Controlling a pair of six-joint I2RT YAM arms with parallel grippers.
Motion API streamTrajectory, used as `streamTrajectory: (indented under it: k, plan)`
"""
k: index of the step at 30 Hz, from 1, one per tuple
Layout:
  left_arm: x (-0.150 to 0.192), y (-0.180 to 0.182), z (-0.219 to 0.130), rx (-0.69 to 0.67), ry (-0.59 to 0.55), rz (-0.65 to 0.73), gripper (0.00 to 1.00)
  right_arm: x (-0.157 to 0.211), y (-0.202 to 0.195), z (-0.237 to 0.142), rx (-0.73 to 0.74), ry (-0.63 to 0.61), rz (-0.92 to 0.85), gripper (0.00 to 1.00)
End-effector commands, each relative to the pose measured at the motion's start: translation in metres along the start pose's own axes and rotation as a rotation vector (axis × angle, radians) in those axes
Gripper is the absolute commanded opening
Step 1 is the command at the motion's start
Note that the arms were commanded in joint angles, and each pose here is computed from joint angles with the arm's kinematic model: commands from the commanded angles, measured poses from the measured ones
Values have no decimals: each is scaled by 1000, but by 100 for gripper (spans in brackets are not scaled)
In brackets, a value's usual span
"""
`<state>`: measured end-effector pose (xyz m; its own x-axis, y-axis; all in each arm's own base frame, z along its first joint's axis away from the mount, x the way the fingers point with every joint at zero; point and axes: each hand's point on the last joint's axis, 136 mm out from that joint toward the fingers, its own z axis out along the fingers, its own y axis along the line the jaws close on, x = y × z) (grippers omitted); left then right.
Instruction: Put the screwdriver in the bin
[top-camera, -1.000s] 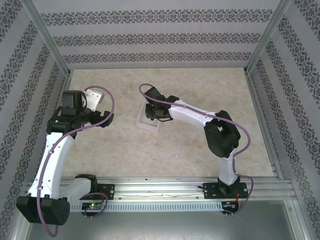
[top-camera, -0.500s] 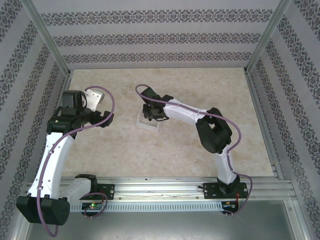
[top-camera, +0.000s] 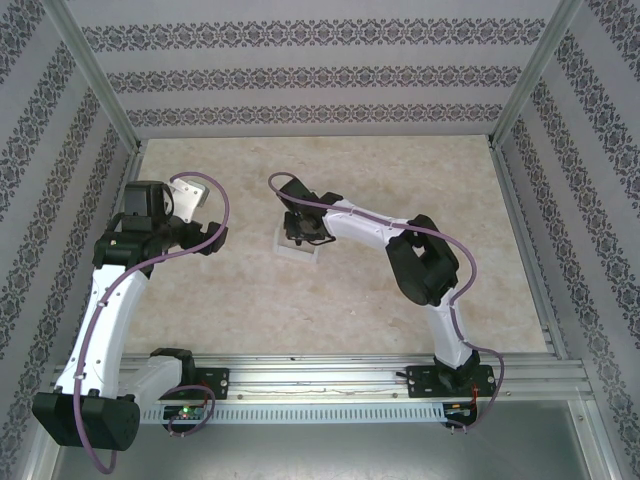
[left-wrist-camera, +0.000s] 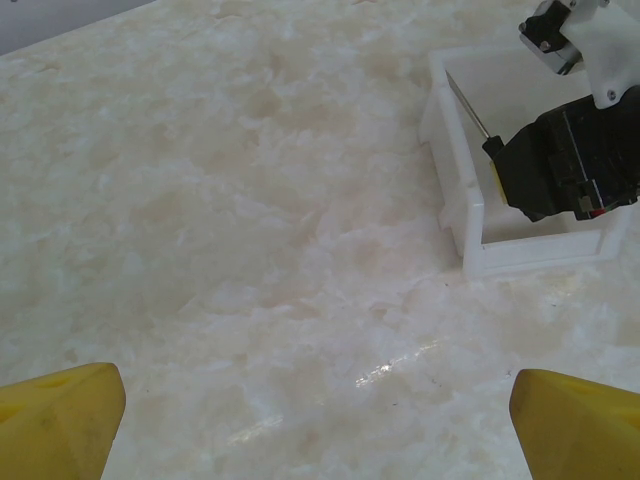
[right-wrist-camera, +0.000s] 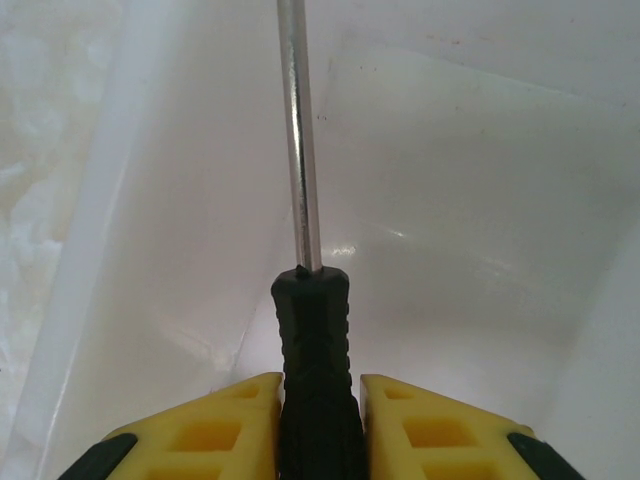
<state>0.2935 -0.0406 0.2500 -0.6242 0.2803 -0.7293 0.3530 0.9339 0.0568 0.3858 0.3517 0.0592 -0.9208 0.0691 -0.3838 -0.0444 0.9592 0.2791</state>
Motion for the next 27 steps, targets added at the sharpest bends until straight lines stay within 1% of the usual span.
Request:
streamTrajectory:
  k: [1, 13, 27]
  plan:
    - [4, -7, -3, 16, 7, 29, 99, 4, 3, 3, 6, 12, 13, 26]
    - [5, -6, -2, 13, 12, 31, 99, 9, 3, 11, 10, 29, 22, 30]
    - [9, -6, 1, 14, 24, 39, 99, 5, 6, 7, 7, 14, 19, 30]
